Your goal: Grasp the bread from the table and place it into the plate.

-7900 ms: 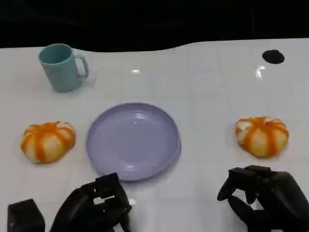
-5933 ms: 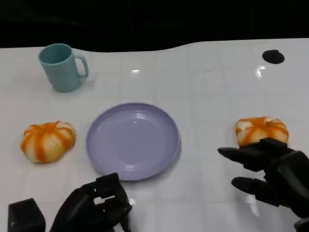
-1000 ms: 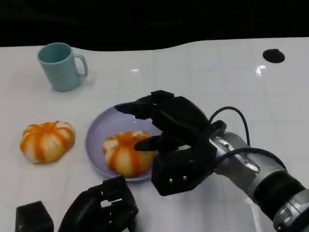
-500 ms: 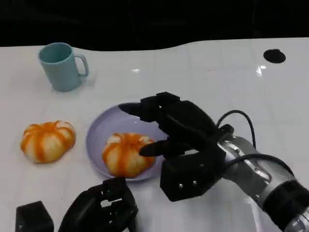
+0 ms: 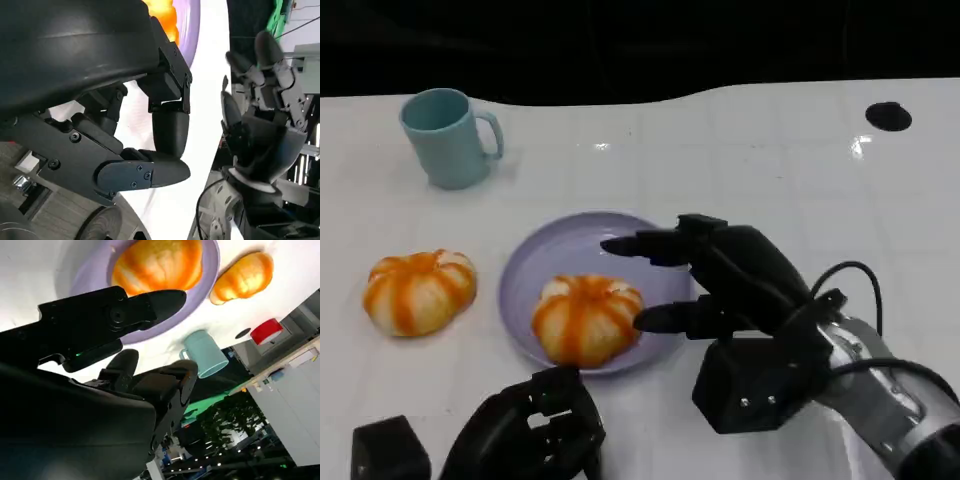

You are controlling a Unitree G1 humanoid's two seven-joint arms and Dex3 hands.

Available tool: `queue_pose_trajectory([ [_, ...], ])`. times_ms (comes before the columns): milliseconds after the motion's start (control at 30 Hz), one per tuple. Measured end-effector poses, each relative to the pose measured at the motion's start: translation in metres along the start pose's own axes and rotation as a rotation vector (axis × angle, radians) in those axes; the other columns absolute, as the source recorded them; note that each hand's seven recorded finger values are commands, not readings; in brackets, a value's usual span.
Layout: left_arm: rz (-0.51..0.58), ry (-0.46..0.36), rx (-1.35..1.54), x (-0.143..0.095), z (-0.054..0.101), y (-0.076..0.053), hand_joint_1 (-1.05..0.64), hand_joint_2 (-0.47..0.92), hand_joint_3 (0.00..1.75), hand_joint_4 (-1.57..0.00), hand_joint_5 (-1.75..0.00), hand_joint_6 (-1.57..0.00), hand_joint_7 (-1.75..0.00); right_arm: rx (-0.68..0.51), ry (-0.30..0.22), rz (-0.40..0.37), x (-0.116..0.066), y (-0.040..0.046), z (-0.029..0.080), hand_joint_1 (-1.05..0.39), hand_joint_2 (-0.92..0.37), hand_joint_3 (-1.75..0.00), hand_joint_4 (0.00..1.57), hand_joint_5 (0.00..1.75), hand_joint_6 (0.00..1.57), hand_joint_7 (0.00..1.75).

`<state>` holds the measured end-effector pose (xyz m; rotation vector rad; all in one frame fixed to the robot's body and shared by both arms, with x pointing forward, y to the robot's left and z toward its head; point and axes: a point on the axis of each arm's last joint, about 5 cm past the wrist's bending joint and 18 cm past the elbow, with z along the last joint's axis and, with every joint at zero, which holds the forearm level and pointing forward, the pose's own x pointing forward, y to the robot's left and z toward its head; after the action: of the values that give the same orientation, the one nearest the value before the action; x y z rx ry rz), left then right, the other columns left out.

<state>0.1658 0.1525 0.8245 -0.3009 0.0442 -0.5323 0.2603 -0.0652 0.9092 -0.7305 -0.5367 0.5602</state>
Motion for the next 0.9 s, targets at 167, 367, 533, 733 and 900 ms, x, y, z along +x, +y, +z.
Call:
queue_pose_trajectory([
  [167, 0.001, 0.002, -0.002, 0.000, -0.001, 0.000, -0.60, 0.67, 0.66, -0.79, -1.75, -0.73, -1.47, 0.074, 0.020, -0.065, -0.014, -0.0017, -0.007, -0.26, -0.92, -0.05, 0.54, 1.27, 0.62, 0.84],
  [367, -0.001, 0.001, -0.001, 0.001, 0.000, 0.000, -0.59, 0.68, 0.65, -0.78, -1.75, -0.74, -1.46, 0.160, 0.048, -0.172, -0.032, -0.0038, -0.014, -0.15, -0.55, -0.92, 0.61, 1.47, 0.49, 1.28],
  [533, -0.004, -0.004, 0.001, 0.002, 0.001, 0.001, -0.59, 0.68, 0.64, -0.78, -1.75, -0.74, -1.45, 0.196, 0.065, -0.221, -0.044, -0.0090, -0.018, -0.07, -0.55, -1.10, 0.67, 1.68, 0.59, 1.42],
  [733, -0.004, -0.003, 0.000, 0.003, 0.000, 0.001, -0.59, 0.69, 0.63, -0.78, -1.75, -0.74, -1.44, 0.213, 0.073, -0.259, -0.060, -0.0143, -0.023, -0.12, -0.54, -1.07, 0.73, 1.74, 0.64, 1.43],
  [900, -0.005, -0.003, 0.000, 0.003, 0.000, 0.001, -0.59, 0.69, 0.63, -0.78, -1.75, -0.74, -1.44, 0.199, 0.098, -0.268, -0.074, -0.0185, -0.024, -0.13, -0.55, -1.05, 0.72, 1.75, 0.62, 1.44],
])
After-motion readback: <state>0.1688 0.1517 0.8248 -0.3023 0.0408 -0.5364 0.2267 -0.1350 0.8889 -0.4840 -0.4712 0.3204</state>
